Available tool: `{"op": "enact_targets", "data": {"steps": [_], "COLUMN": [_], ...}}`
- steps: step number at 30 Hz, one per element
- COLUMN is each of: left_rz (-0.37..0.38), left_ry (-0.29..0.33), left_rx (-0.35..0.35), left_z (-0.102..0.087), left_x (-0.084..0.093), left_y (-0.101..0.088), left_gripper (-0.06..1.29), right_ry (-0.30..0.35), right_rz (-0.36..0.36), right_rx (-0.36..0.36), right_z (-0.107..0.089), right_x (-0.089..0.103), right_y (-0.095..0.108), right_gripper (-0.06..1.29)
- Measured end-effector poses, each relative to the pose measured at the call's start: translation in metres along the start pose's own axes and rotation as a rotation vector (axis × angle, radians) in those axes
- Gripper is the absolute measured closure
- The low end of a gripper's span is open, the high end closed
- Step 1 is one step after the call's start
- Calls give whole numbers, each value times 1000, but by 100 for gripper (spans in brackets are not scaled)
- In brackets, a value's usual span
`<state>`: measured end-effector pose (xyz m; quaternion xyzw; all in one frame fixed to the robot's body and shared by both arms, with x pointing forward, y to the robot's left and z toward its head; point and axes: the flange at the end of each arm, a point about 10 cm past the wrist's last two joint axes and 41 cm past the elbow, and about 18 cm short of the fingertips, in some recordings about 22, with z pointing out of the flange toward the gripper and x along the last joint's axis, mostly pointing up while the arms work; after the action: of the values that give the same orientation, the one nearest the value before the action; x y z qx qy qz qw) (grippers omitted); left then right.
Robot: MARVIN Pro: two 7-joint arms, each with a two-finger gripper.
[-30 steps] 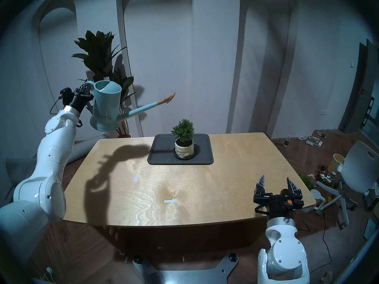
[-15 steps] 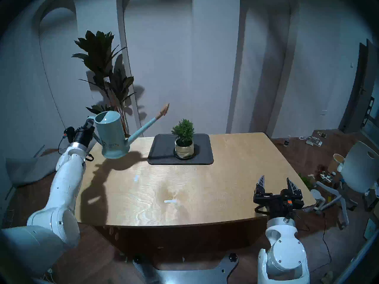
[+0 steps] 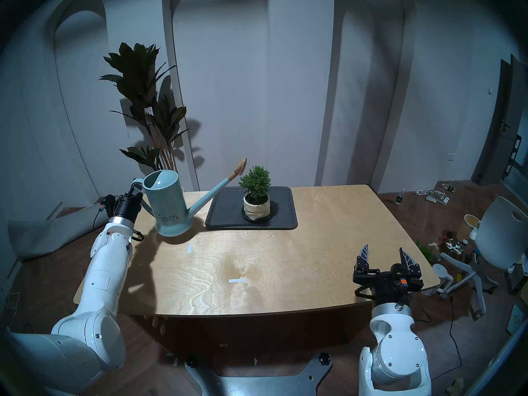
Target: Pick up the watering can and pour water into the potted plant, then put the can down
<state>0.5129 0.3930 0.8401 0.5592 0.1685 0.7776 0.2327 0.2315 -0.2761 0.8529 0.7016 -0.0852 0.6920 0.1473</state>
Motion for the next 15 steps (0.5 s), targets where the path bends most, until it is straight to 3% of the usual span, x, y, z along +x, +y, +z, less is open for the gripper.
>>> {"op": "enact_targets", "data": {"steps": [8,15], "left_rz": [66,114], "left_ry": [-25,-64], "left_rx": [7,55], "left_z": [-1,-8], "left_x": [-9,-22], "left_y": [13,9], "left_gripper": [114,114], "right_ry": [0,1], "right_rz": [0,0], "right_rx": [0,0], "right_z": [0,0], "right_x": [0,0], "right_y": [0,0], "right_gripper": [0,0]}}
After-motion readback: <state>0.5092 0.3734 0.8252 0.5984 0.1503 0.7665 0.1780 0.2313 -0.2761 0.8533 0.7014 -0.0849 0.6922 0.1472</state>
